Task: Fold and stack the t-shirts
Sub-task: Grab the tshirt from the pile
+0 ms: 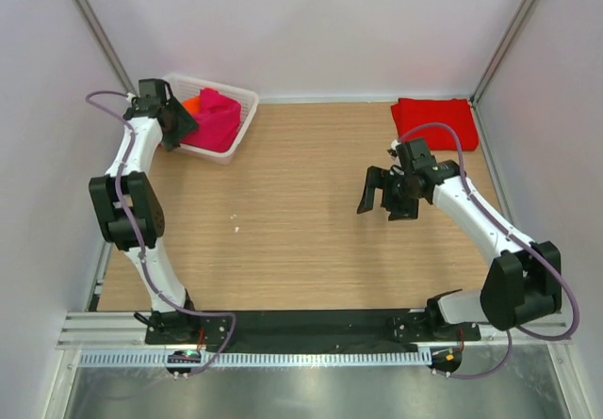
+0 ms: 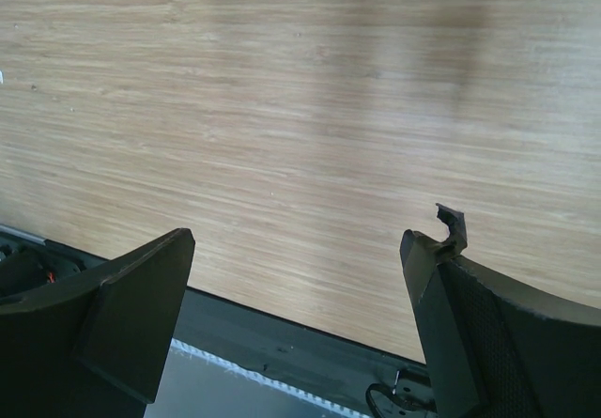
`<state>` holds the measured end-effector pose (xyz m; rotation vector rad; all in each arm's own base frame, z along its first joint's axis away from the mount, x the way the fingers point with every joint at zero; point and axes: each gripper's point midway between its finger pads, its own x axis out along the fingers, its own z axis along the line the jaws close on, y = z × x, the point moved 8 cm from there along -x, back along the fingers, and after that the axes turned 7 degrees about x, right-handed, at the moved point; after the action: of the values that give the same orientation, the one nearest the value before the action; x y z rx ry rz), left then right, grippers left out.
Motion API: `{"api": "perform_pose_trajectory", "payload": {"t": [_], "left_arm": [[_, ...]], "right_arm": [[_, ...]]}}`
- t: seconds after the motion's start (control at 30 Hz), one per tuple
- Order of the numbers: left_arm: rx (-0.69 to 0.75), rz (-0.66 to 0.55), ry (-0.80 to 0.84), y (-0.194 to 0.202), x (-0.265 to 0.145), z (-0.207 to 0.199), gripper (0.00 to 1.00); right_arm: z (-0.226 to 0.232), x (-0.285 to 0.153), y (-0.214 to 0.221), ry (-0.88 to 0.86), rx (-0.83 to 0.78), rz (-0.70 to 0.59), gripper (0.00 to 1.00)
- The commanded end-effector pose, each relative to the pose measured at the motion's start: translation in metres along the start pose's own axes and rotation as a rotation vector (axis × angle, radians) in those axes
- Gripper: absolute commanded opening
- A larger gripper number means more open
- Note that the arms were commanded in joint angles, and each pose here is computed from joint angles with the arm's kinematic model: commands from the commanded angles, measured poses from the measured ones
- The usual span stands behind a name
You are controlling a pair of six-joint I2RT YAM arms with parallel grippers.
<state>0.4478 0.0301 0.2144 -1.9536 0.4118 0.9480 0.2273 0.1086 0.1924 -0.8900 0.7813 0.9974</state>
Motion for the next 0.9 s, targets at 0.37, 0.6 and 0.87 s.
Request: {"api": "perform_pose_trajectory", "payload": {"t": [0.37, 0.6, 0.87], "left_arm": [[-0.045, -0.194, 0.088, -0.071, -0.033, -0.037, 0.04], [-0.01, -0.45, 0.454, -0.131, -0.121, -0.089, 0.0], [-0.083, -0.56, 0.819, -0.172, -0.186, -0.133, 0.0]], "right_arm": [[0.009, 0.006, -0.031, 0.001, -0.038, -0.016, 1.0], [0.012, 0.001, -0.034, 0.003, -0.045, -0.02, 1.0], [0.014, -0.002, -0.033, -0.016, -0.029, -0.012, 1.0]]}}
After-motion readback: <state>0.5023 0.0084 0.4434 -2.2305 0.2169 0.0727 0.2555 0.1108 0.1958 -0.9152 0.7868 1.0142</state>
